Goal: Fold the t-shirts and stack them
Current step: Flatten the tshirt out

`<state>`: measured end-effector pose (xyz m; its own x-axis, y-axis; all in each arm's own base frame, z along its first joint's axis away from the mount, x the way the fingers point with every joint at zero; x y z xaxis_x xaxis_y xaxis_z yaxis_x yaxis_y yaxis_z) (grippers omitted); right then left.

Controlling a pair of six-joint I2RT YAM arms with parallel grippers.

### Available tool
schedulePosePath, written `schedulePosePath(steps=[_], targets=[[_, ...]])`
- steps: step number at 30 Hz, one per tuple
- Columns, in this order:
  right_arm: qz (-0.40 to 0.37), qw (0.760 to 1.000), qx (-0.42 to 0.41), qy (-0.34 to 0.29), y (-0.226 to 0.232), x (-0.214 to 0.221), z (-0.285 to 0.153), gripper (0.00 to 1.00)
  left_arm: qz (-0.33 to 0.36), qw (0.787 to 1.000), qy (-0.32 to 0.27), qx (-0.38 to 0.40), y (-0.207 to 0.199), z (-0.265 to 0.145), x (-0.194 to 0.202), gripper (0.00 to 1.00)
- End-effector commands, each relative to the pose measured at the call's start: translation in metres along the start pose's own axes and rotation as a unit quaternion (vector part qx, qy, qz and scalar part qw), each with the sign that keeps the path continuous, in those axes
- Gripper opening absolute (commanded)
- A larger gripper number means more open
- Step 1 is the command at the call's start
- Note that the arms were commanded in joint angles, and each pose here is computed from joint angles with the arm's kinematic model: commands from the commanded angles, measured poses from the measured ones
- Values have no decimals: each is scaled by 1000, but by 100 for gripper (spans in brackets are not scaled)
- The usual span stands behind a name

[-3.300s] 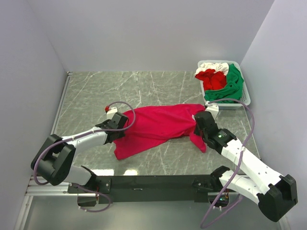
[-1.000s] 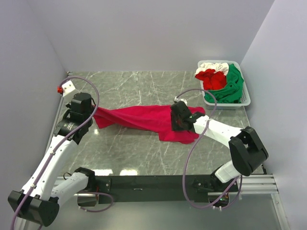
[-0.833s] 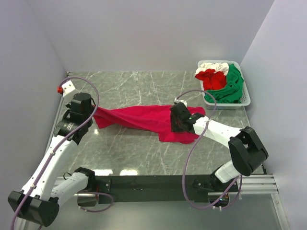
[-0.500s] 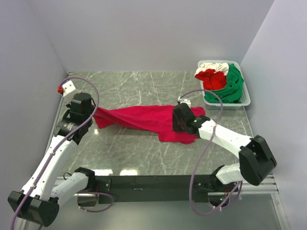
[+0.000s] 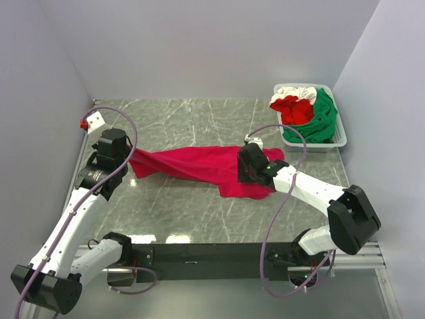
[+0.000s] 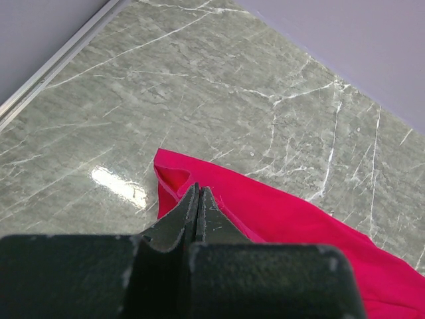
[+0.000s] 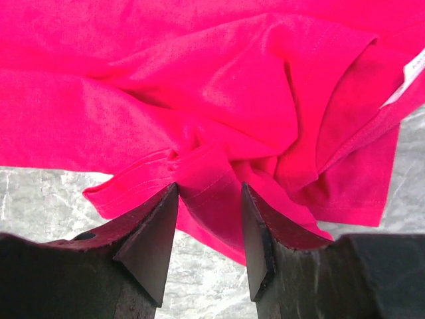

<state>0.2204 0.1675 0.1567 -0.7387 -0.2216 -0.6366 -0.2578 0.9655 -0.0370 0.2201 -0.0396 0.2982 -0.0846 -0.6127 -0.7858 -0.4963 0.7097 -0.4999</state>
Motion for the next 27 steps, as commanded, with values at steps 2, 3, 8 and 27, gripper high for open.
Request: schedulePosePath(steps=[2,3,8,27], targets=[[-2,1000,-10,-26,5,-13,0,50,-15,1000,-15,17,-5,-2,-8,1],[-3,1000,-12,-29,6,-15,0,50,-15,1000,-15,17,-6,-2,-9,1],[-9,1000,-7,-23,7,-15,6,51,-15,1000,-15,17,-5,-2,-9,1],[4,996,32,-78,-8,-31,-28,4,-15,1000,-19,14,-5,-3,-10,1]])
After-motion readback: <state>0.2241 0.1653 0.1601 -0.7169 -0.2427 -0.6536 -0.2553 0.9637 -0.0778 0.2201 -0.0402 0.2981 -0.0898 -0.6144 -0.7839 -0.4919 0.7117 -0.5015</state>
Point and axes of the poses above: each gripper's point midway between its finger pads, its own z axis out along the fingers, its own y axis along the line the jaws close on, x = y × z, the point moved 10 cm from there along -z, back along the fingers, and after that the axes turned 13 degrees about -z, right-handed, at the moved point
